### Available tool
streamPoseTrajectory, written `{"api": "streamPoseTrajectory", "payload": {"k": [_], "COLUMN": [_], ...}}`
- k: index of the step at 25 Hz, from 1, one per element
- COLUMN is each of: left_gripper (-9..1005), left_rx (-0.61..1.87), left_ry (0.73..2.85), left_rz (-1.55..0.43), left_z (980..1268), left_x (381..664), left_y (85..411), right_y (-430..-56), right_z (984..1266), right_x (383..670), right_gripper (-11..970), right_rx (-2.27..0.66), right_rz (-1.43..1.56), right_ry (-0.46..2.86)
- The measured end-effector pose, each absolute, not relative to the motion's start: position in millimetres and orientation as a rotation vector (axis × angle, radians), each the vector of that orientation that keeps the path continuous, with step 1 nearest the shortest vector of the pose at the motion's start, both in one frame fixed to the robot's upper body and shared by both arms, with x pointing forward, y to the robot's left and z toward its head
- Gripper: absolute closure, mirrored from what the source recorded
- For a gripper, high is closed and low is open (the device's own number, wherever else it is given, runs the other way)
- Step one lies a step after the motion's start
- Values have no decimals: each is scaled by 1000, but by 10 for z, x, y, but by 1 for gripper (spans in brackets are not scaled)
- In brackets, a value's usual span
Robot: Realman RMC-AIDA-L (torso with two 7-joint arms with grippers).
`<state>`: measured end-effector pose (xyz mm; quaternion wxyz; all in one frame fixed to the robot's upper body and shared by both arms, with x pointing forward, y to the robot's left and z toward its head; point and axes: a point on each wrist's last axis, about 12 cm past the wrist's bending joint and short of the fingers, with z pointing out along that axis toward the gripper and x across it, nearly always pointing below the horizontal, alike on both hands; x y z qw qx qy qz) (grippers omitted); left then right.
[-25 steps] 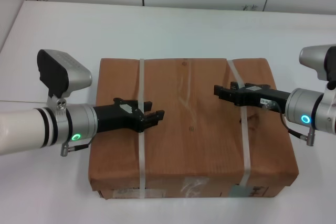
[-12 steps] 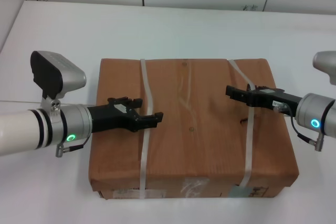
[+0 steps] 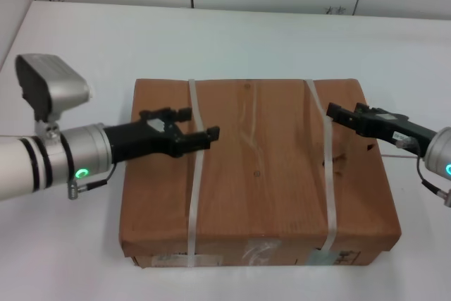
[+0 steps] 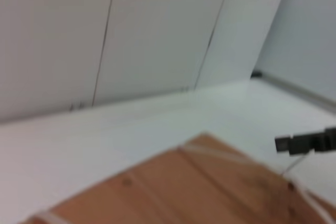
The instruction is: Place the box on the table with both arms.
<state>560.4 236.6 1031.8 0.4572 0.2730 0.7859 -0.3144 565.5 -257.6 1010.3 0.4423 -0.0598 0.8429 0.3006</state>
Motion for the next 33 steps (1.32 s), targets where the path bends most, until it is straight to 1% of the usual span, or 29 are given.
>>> {"api": "streamPoseTrajectory", "payload": {"k": [3, 7, 12, 17, 23, 26, 33], "left_gripper": [201, 201, 201, 201, 201, 201, 201], "left_rx": [652, 669, 808, 914, 1011, 1046, 1017], "left_ry": [1855, 1740, 1580, 1491, 1437, 1410, 1413], "left_rz": [-812, -937, -1127, -1232, -1276, -1278, -1270], "left_z": [10445, 10656, 10972, 11149, 11197, 11191, 11198], "left_x": [5571, 5506, 5373, 5296, 5222, 5197, 5219], "left_y": [2437, 2578, 2781, 2864, 2849, 2813, 2814], "right_y": [-2599, -2557, -2351, -2280, -2311, -2335, -2327], "right_z": [10168, 10347, 10580, 10787, 10941, 10940, 10932], "right_x": [5602, 5527, 5346, 5198, 5095, 5068, 5062], "right_gripper": [168, 168, 168, 168, 168, 168, 168], "right_rx": [-211, -418, -828, -1034, -1075, -1068, -1065], "right_rz": [773, 819, 942, 1085, 1185, 1188, 1185], "right_ry": [2021, 1840, 1595, 1431, 1300, 1293, 1291]}}
